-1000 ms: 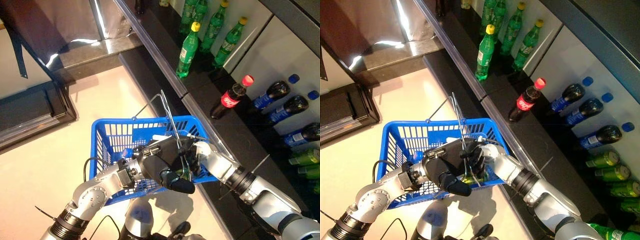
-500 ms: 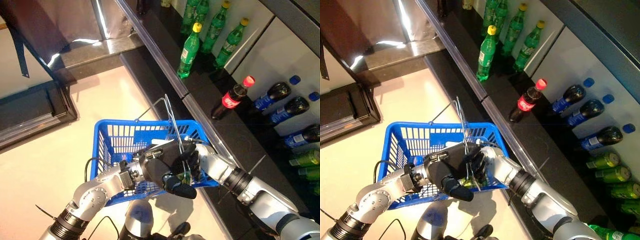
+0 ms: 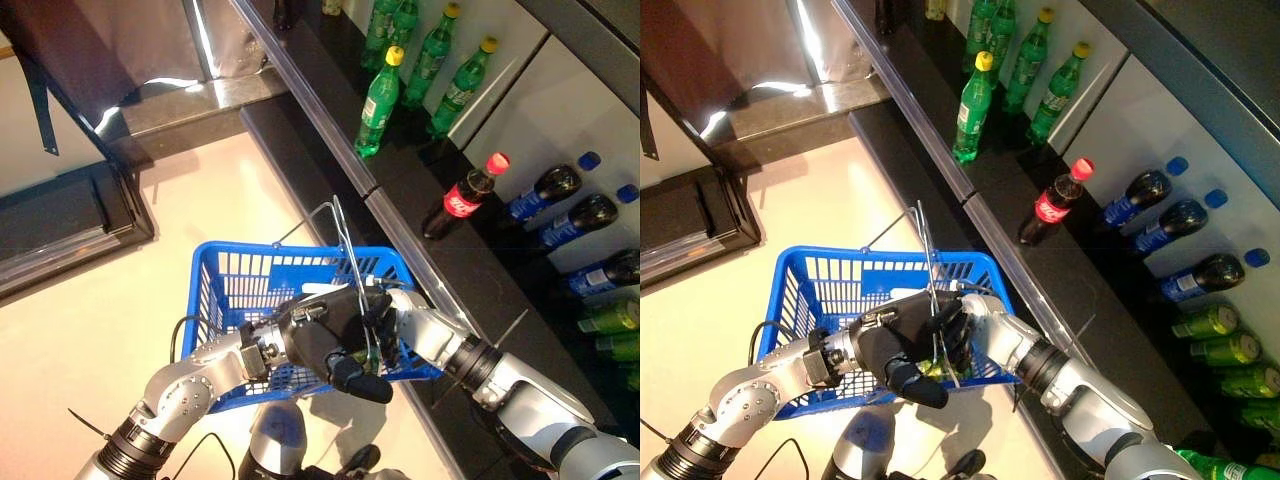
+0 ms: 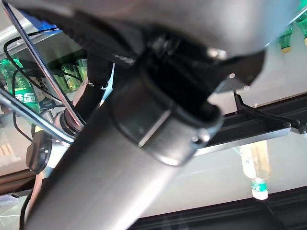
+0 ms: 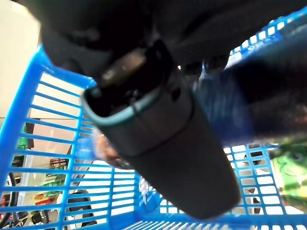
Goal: Pick up the drink and place into the basket.
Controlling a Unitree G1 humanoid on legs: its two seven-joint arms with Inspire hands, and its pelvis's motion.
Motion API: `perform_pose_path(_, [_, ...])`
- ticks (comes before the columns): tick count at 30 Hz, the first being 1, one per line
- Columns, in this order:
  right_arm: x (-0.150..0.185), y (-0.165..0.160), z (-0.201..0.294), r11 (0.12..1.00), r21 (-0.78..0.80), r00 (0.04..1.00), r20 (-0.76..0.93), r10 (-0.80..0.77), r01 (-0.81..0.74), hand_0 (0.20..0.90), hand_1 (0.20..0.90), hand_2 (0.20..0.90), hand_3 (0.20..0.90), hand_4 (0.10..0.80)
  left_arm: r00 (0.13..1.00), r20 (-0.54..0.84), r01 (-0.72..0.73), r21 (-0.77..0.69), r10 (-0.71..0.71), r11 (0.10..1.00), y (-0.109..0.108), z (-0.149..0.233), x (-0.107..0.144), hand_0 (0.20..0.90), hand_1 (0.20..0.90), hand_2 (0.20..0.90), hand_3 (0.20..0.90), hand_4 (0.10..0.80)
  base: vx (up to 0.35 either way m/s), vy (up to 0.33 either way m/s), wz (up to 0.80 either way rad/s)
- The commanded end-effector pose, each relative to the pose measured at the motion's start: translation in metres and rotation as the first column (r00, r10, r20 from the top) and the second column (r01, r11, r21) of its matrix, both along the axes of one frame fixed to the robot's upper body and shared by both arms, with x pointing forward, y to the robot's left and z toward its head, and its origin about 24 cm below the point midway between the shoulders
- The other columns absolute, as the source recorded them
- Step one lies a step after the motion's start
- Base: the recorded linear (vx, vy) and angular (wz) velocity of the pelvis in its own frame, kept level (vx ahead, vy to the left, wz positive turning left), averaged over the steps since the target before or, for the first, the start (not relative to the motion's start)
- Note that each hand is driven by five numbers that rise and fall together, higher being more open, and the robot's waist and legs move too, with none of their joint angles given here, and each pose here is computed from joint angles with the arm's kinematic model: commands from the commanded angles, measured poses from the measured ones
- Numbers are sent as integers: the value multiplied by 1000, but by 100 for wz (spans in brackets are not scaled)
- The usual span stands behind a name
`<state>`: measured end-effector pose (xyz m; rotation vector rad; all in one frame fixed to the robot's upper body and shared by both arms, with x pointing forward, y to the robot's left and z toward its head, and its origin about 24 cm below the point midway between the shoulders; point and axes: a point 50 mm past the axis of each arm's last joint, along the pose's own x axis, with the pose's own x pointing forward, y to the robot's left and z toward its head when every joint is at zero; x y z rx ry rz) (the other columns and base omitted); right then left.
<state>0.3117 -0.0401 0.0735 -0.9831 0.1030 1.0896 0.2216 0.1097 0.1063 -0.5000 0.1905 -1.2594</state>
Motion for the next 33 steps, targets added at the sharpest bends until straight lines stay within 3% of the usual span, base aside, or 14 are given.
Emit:
perform_pose_path(1, [-12, 31, -7, 994, 96, 998, -28, 57, -54, 900, 900, 900, 900, 800, 833, 496, 511, -522, -244, 683, -47, 101, -46, 300, 300, 300, 200, 100, 0, 0, 0])
perform_pose_path(20, [-5, 6, 23, 971, 236, 995, 79, -60, 39, 900, 900, 900, 900, 800, 873, 485, 336, -533, -45, 777, -24, 99, -29, 300, 300, 300, 200, 100, -1, 2, -2])
perform_pose_path(33, [-5, -26, 41, 926, 357, 977, 117, -176, 124, 900, 900, 900, 900, 800, 896, 381, 42, -584, 228, 810, 14, 90, -9, 300, 300, 300, 200, 100, -7, 1, -2])
